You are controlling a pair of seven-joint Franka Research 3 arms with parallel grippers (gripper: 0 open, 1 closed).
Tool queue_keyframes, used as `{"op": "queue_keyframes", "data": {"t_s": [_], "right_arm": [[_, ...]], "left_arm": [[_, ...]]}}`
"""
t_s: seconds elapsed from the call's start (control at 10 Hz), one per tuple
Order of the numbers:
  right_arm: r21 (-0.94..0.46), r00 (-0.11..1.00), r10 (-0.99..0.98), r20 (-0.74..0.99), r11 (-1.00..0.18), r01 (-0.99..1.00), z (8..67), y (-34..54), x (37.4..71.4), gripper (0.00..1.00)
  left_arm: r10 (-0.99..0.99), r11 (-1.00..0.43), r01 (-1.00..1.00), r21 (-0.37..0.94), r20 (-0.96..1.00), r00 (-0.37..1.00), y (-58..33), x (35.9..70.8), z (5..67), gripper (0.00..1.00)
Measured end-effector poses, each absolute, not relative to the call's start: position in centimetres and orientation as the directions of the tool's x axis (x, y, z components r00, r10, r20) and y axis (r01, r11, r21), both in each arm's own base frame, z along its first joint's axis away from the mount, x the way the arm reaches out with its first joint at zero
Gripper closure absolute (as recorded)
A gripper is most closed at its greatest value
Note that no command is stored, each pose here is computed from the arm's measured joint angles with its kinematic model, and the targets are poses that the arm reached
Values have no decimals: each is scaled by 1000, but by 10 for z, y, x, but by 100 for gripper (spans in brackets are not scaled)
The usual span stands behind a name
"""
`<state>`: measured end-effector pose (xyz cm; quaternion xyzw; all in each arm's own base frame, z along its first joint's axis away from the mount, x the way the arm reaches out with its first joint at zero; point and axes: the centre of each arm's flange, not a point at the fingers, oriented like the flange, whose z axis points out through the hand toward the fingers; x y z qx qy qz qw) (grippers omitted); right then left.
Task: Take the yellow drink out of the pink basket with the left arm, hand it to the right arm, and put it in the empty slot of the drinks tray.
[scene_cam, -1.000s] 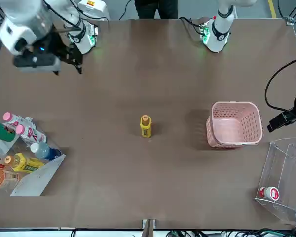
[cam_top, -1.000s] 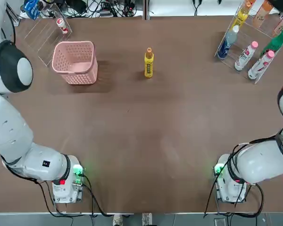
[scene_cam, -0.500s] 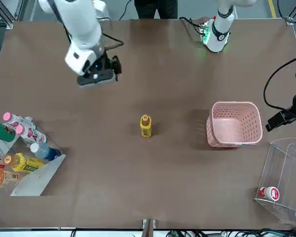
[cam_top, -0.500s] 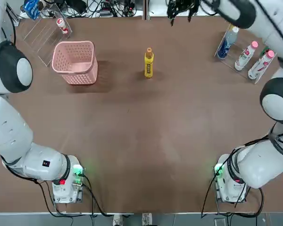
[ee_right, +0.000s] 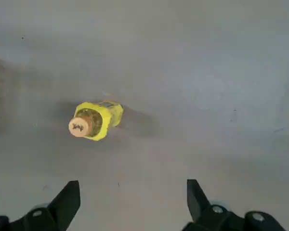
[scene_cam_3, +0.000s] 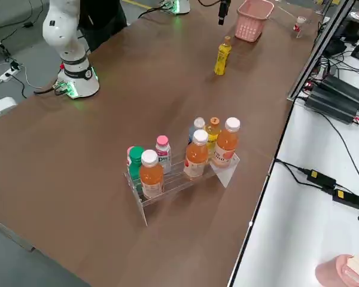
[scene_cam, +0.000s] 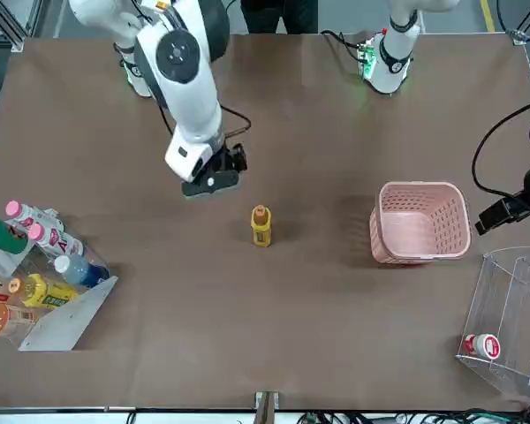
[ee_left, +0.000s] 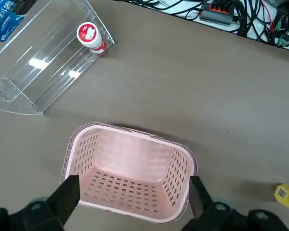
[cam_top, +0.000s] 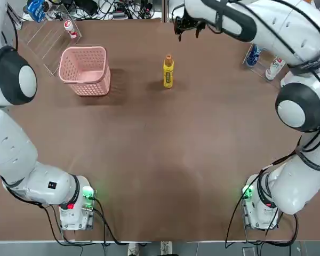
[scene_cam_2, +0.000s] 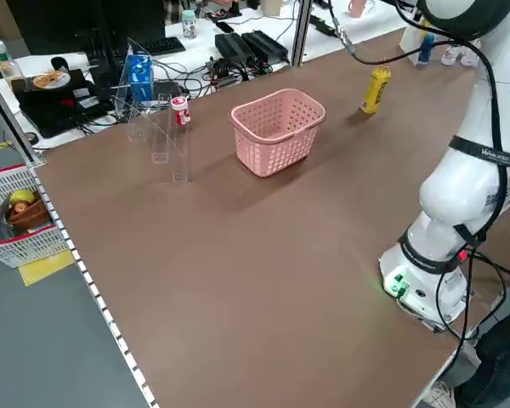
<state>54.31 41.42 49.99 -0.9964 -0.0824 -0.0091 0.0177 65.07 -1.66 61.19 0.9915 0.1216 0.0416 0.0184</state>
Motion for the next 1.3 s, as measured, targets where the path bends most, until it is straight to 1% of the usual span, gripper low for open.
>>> {"op": "queue_keyframes", "data": {"t_s": [0.2, 0.4, 0.7, 0.9, 1.3], "right_arm": [[-46, 996, 87, 27, -995, 88, 474, 426, 551, 4], [-72, 997, -61, 41, -996, -58, 443, 444, 557, 4], [-68, 981, -192, 22, -979, -190, 422, 472, 540, 6], [-47, 977, -211, 15, -977, -210, 407, 477, 539, 10], [-43, 975, -219, 34, -975, -218, 393, 496, 542, 11]], "left_arm": [[231, -973, 228, 46, 78, 970, -17, 651, 612, 0], [222, -975, 219, 45, 79, 972, -16, 651, 612, 0], [211, -977, 208, 44, 79, 974, -16, 651, 612, 0], [204, -979, 201, 43, 79, 976, -16, 651, 612, 0], [202, -979, 200, 43, 80, 976, -16, 651, 612, 0]]}}
